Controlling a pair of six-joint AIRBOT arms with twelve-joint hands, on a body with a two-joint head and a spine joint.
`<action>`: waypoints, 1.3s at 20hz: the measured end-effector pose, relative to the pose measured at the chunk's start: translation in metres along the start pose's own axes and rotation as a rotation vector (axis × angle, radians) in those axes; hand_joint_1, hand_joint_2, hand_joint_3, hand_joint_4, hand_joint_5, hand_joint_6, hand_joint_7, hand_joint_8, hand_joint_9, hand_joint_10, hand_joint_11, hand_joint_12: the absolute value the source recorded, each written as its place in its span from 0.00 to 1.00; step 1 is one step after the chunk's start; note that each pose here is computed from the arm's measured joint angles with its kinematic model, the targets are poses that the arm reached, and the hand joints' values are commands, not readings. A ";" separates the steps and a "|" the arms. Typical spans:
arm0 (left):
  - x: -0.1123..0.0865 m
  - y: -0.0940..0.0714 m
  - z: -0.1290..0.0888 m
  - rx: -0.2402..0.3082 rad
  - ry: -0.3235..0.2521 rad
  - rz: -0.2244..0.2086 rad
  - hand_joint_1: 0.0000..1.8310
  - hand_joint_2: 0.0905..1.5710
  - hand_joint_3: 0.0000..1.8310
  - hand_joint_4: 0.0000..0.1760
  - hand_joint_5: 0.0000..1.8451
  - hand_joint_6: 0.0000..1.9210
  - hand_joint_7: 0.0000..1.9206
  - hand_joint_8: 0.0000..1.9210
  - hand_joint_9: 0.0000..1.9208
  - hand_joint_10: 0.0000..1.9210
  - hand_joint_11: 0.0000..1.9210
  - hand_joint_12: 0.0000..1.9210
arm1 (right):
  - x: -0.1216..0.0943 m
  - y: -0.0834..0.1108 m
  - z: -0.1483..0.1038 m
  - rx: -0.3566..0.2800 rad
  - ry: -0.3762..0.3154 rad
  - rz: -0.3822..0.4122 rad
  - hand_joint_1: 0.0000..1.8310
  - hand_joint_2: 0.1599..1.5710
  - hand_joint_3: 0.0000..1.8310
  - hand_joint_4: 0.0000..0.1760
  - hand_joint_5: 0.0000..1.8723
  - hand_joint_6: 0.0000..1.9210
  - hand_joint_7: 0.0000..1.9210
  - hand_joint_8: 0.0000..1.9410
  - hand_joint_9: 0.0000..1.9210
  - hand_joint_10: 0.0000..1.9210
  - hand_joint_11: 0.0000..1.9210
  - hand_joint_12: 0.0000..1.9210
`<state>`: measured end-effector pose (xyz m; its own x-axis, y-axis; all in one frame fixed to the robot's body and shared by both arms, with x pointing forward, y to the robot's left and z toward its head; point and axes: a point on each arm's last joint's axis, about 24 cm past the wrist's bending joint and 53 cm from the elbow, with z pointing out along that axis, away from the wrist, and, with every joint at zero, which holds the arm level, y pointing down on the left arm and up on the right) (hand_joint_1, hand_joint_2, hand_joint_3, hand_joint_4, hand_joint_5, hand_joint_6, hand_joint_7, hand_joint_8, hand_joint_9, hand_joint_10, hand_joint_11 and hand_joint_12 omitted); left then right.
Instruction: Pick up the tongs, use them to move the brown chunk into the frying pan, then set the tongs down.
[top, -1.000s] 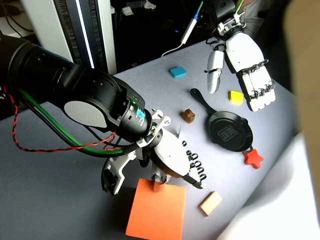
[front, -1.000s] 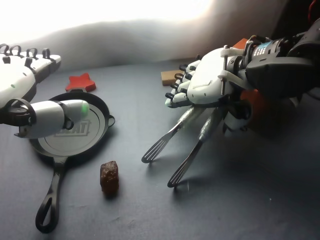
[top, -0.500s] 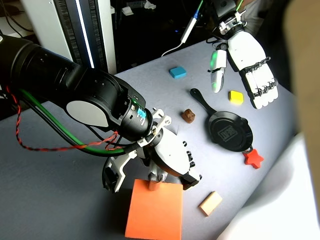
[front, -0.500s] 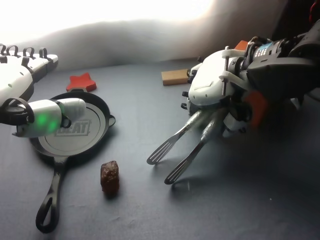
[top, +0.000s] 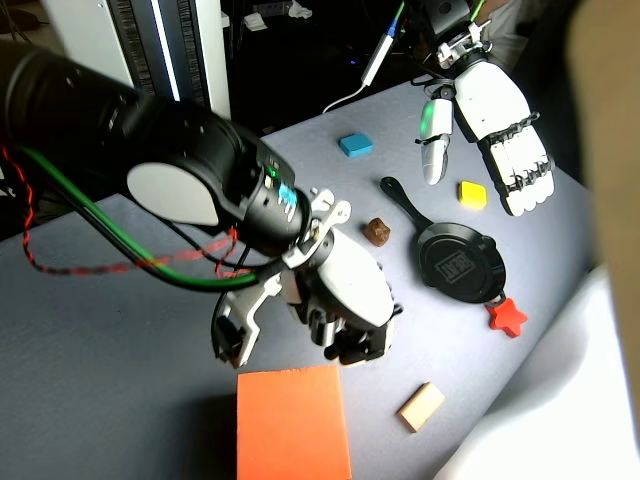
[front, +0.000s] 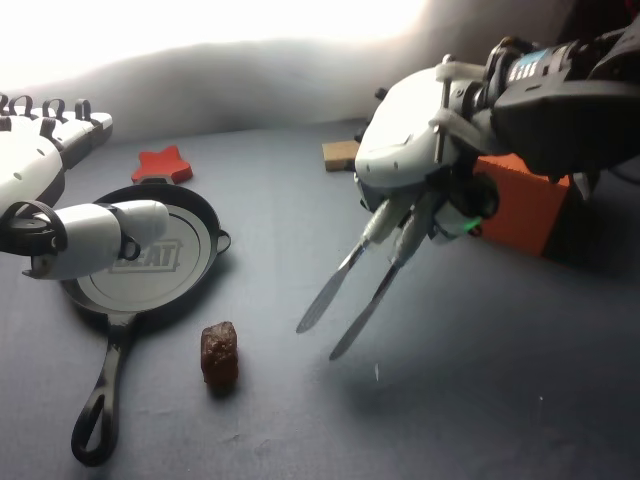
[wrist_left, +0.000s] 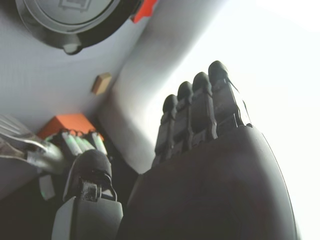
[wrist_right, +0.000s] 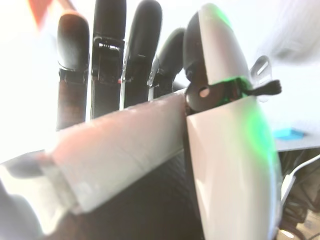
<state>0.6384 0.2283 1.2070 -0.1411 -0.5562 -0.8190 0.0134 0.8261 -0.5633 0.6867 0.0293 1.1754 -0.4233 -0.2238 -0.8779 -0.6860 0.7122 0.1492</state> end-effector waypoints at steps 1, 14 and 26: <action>0.000 0.000 0.000 0.000 0.000 0.000 0.00 0.78 0.00 0.00 0.04 0.00 0.05 0.00 0.03 0.00 0.00 0.06 | -0.005 0.001 -0.006 -0.002 -0.012 0.029 0.66 0.68 0.00 0.12 0.50 0.57 0.52 0.48 0.54 0.27 0.32 0.77; -0.009 0.005 0.000 -0.015 -0.029 0.003 0.00 0.78 0.00 0.00 0.04 0.00 0.05 0.00 0.03 0.00 0.00 0.06 | -0.037 -0.001 -0.061 0.241 -0.251 0.294 0.62 0.71 0.00 0.00 0.47 0.58 0.56 0.19 0.50 0.32 0.30 0.77; -0.014 0.010 0.002 -0.024 -0.045 -0.001 0.00 0.78 0.00 0.00 0.05 0.00 0.05 0.00 0.03 0.00 0.00 0.08 | -0.002 0.038 -0.024 0.307 -0.177 0.405 0.63 0.70 0.01 0.00 0.48 0.58 0.52 0.27 0.50 0.32 0.29 0.77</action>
<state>0.6429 0.2441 1.2131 -0.0965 -0.5597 -0.8231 -0.0108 0.8275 -0.5614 0.6471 0.0412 1.1941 -0.4938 0.2057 -0.8449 -0.2726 0.8860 0.3751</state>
